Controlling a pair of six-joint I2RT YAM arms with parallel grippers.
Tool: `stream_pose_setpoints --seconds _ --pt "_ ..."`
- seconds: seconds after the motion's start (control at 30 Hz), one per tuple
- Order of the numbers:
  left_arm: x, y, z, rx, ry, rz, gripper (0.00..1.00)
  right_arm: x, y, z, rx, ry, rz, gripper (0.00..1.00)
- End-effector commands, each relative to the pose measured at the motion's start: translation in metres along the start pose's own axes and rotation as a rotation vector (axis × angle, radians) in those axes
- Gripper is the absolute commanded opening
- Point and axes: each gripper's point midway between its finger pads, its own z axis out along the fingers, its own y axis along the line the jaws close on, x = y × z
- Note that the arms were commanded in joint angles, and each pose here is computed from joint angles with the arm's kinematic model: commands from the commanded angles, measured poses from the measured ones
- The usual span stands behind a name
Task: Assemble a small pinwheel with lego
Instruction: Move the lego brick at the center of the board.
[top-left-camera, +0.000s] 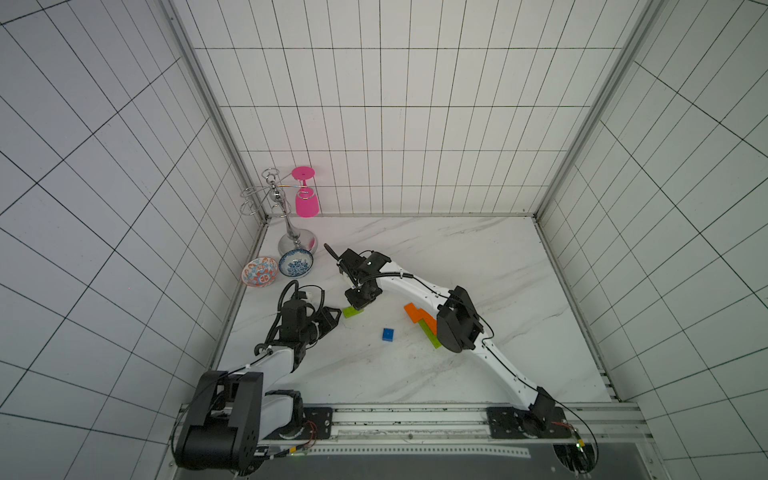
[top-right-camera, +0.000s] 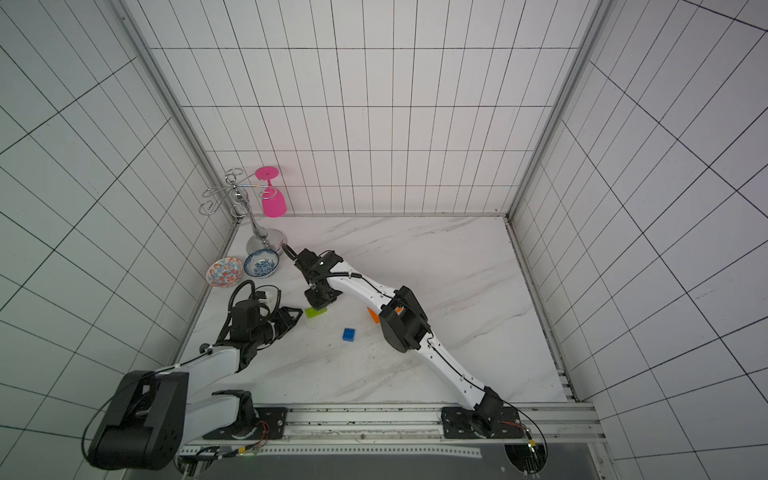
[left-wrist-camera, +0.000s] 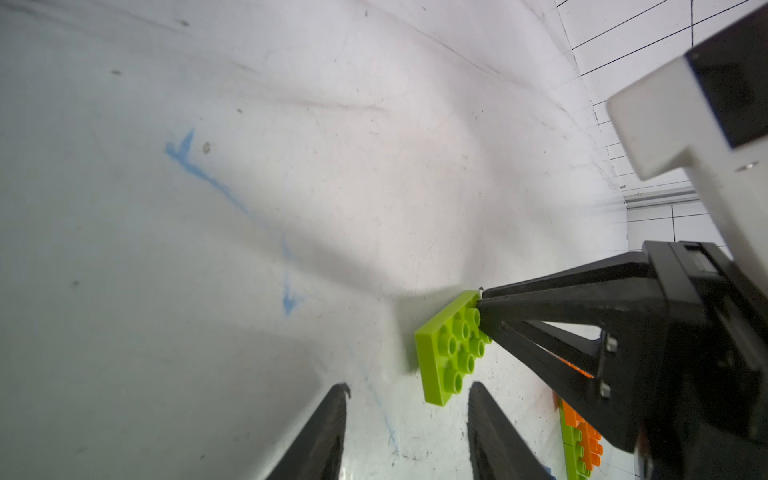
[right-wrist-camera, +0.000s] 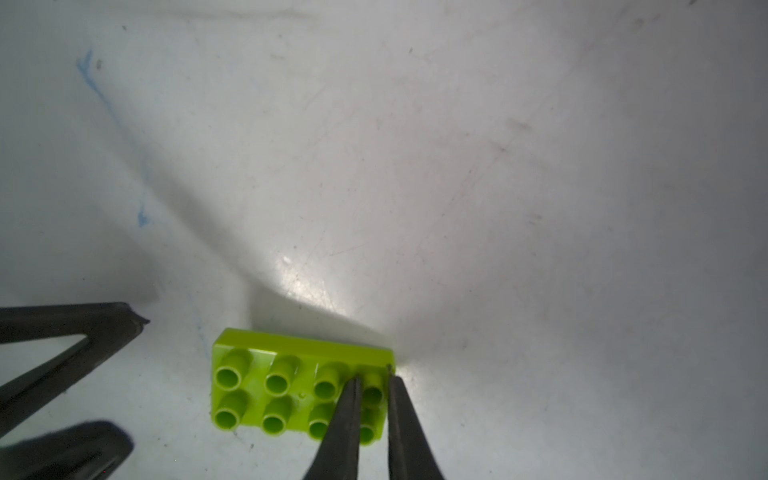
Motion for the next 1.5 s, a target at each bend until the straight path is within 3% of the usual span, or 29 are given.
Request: stream_pose_setpoints --seconds 0.0,0.53,0.83,1.2,1.47 --pt "-0.005 -0.007 -0.001 0.025 -0.014 0.014 0.49 0.012 -0.004 0.004 0.048 0.051 -0.027 0.14" --pt "0.005 -0.012 -0.006 0.064 0.011 0.034 0.49 0.029 -0.015 -0.017 0.120 0.091 -0.092 0.14" --pt "0.031 -0.031 0.002 0.098 0.060 0.077 0.49 0.073 -0.043 -0.025 0.204 0.193 -0.193 0.14" --pt "0.047 -0.050 0.007 0.136 0.078 0.108 0.49 0.070 -0.052 -0.032 0.164 0.145 -0.075 0.23" --pt "0.046 -0.052 0.007 0.138 0.083 0.122 0.50 0.063 -0.056 -0.035 0.163 0.107 0.026 0.22"
